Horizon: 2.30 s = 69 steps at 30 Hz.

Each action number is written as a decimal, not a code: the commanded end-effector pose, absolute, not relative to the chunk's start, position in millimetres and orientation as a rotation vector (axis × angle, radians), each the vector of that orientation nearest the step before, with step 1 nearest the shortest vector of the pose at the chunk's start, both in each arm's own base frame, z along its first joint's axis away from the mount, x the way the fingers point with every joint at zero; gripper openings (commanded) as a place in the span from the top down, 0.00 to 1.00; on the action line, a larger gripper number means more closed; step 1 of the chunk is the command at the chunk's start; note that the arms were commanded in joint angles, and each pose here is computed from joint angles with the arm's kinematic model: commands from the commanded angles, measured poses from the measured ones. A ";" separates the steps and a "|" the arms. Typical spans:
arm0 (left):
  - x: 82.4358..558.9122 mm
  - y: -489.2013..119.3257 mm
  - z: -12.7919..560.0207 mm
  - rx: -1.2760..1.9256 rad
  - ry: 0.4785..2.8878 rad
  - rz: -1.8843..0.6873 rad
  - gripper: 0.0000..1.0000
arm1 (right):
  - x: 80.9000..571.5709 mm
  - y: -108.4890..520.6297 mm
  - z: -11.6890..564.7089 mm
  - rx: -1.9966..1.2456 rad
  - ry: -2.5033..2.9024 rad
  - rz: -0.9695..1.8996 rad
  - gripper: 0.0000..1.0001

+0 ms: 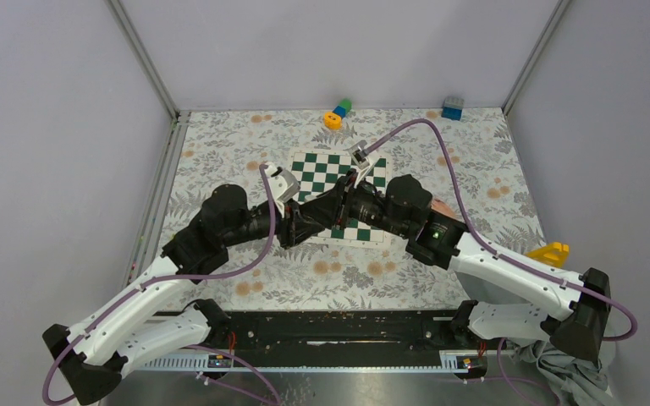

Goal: Paint the nails
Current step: Screw the nail polish bottle.

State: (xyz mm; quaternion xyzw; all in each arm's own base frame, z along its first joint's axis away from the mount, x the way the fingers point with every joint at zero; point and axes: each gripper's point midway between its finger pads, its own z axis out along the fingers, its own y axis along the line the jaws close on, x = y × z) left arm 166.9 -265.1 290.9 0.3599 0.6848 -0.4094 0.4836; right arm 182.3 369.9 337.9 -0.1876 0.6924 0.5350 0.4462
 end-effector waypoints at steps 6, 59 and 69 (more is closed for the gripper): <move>180.3 -266.2 348.1 0.761 1.486 -1.082 1.00 | 169.5 370.0 326.3 -0.514 1.682 1.253 1.00; 61.8 -281.0 368.2 1.313 1.122 -1.575 1.00 | 79.4 314.2 441.8 -0.997 1.091 1.683 0.20; 47.1 -283.1 368.1 1.361 1.096 -1.641 1.00 | 76.0 324.0 444.5 -1.031 1.047 1.780 0.24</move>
